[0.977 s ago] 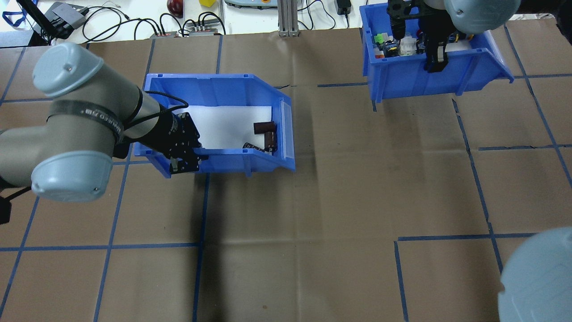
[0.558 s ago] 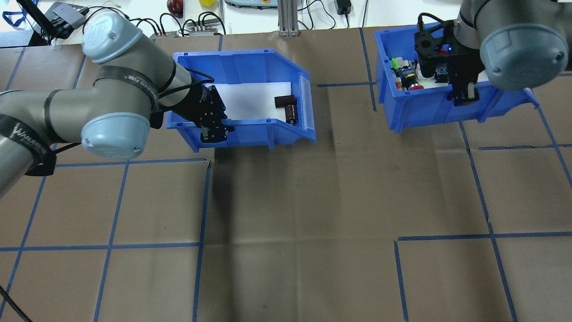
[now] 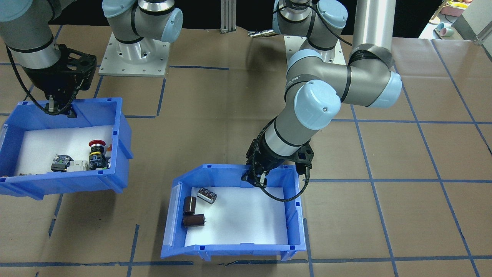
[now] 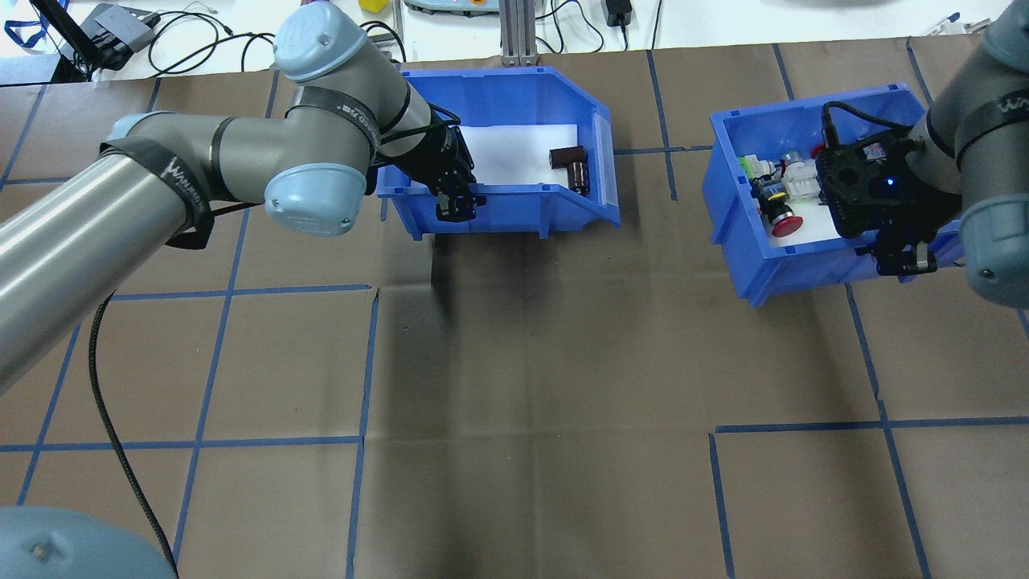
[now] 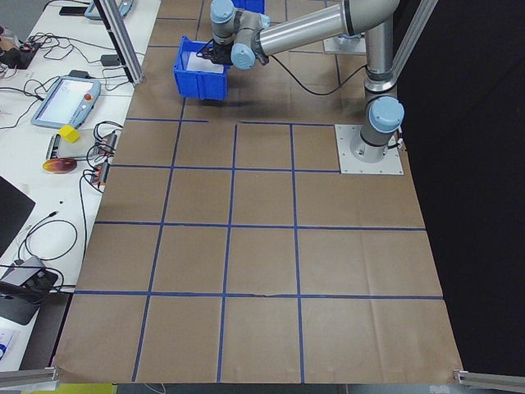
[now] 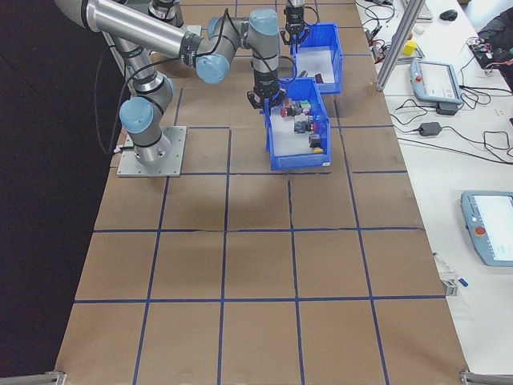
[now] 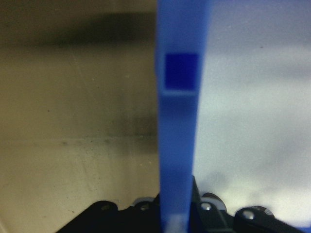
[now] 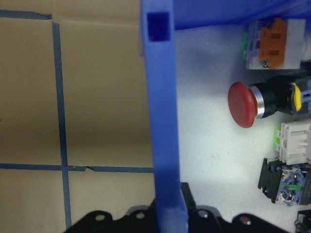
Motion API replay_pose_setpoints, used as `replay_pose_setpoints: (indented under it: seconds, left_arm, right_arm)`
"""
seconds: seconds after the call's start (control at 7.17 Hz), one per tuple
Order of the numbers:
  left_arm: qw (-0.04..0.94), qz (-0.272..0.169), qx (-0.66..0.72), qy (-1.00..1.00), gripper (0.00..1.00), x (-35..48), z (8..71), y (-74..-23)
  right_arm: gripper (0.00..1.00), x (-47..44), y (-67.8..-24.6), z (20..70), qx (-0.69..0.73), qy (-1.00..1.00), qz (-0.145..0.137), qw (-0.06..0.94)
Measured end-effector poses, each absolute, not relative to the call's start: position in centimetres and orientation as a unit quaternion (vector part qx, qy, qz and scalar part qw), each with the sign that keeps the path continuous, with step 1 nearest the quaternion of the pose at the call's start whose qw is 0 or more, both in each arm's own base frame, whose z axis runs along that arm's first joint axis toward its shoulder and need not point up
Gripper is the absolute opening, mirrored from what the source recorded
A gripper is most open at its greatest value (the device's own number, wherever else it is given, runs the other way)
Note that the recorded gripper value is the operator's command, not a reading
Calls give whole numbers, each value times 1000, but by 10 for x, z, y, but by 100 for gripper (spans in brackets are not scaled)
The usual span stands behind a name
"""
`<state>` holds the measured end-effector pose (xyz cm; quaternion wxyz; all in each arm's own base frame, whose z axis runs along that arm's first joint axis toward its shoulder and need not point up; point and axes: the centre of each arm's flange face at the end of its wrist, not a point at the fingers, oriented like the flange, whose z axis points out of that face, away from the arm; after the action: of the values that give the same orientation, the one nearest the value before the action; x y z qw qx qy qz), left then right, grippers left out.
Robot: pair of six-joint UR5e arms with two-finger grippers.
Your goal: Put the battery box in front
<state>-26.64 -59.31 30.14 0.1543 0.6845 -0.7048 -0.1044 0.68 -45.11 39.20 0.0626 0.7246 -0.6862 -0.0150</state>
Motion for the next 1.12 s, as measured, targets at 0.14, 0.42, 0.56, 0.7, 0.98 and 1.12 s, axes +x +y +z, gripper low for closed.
replay_pose_setpoints:
  seconds: [0.14, 0.42, 0.56, 0.7, 0.98, 1.12]
  left_arm:
    - [157, -116, 682, -704, 1, -275, 295, -597]
    - [162, -133, 681, -702, 4, -284, 286, -600]
    - [167, -135, 682, -699, 4, -286, 280, -603]
    - [172, -134, 685, -695, 30, -288, 273, -607]
    - [172, -134, 690, -690, 81, -288, 264, -608]
    - [171, -131, 692, -689, 93, -287, 263, -608]
  right_arm:
    - [6, 5, -448, 389, 725, -686, -13, 58]
    - [6, 5, -443, 377, 724, -688, -16, 47]
    - [6, 5, -441, 374, 723, -689, -17, 45]
    - [6, 5, -441, 372, 722, -690, -18, 43]
    - [6, 5, -440, 371, 721, -691, -20, 42]
    - [6, 5, -440, 370, 721, -692, -21, 40]
